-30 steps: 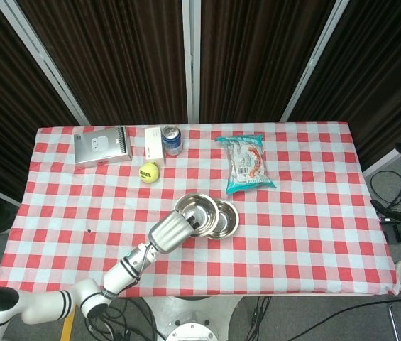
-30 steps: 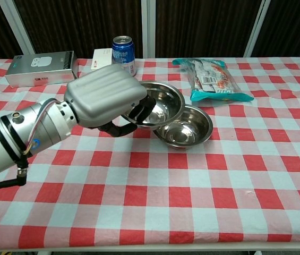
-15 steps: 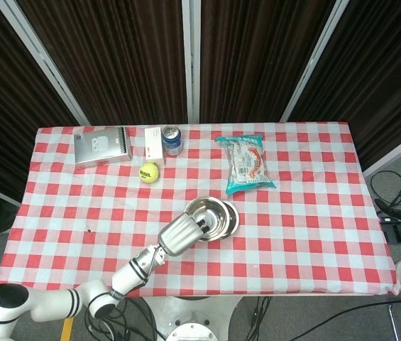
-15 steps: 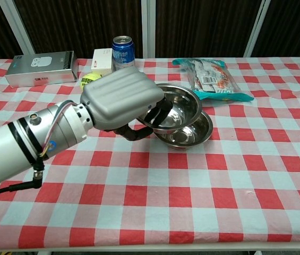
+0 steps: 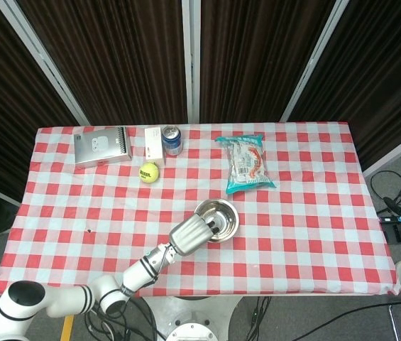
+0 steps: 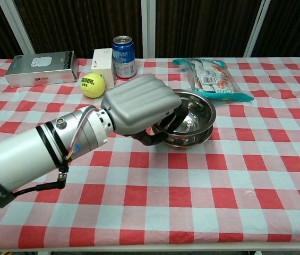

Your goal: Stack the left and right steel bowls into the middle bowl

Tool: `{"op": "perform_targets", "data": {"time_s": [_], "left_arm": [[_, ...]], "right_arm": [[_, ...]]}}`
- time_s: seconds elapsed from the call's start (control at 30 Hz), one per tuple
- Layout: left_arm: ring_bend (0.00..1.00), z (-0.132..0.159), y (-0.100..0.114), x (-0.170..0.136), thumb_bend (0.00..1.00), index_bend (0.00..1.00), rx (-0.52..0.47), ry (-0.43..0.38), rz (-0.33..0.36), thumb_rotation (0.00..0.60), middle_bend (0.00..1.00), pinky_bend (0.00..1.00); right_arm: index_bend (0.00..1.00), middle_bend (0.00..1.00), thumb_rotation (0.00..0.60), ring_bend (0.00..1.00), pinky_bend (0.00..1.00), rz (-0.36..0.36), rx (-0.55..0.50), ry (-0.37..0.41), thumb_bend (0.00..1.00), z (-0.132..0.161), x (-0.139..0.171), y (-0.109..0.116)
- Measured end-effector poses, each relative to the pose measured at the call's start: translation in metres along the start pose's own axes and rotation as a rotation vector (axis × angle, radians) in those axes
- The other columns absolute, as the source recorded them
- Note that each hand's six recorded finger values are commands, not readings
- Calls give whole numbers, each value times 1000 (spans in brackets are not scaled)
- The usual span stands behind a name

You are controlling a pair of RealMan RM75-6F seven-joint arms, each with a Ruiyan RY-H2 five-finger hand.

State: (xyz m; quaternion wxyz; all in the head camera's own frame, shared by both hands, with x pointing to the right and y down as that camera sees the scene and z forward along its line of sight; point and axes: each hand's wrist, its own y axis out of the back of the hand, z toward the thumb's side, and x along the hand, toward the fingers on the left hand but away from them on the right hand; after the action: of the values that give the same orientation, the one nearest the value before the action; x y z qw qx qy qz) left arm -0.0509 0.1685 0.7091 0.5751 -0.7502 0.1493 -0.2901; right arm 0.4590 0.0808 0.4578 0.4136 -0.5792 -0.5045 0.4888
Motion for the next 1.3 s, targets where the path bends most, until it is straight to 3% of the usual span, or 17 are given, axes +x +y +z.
{"op": "perform_targets", "data": {"time_s": [0.13,0.27,0.37,0.67,0.83,0.9,0.97,1.13,1.2,1.3], "left_arm": [[1000,-3,-5,4,393,625,-12,6,-3,600,652,1000],[1000,-8,-8,5,264,391,-18,6,0,600,496,1000],[993,-13,-5,3,195,288,-26,2,8,600,422,994],[981,-50,13,-16,159,270,39,55,0,600,400,982],[939,-107,28,-54,154,270,123,202,-36,600,402,942],[852,-133,32,-74,152,272,136,286,-51,600,396,888],[701,-162,36,-102,152,280,142,392,-63,600,381,808],[287,-205,45,-169,152,287,98,608,-43,600,259,460],[204,-211,46,-189,149,279,62,661,-25,600,234,339],[170,-217,46,-223,144,270,0,732,-3,600,222,281]], "right_arm": [[49,139,600,54,140,3,1,-2,57,-1,0,-1],[49,139,600,54,140,5,3,0,57,-1,-1,-2],[49,139,600,54,140,4,3,3,58,1,-1,-2],[49,139,600,54,140,0,2,14,59,6,0,-1],[49,139,600,54,140,25,4,33,58,12,2,-8],[49,139,600,54,140,43,5,42,58,15,4,-15],[49,139,600,54,140,63,8,50,58,17,6,-21],[49,139,600,54,140,124,26,57,57,17,12,-45],[49,135,600,51,140,148,40,56,57,15,15,-54],[49,125,600,37,140,181,69,52,57,8,21,-67]]}}
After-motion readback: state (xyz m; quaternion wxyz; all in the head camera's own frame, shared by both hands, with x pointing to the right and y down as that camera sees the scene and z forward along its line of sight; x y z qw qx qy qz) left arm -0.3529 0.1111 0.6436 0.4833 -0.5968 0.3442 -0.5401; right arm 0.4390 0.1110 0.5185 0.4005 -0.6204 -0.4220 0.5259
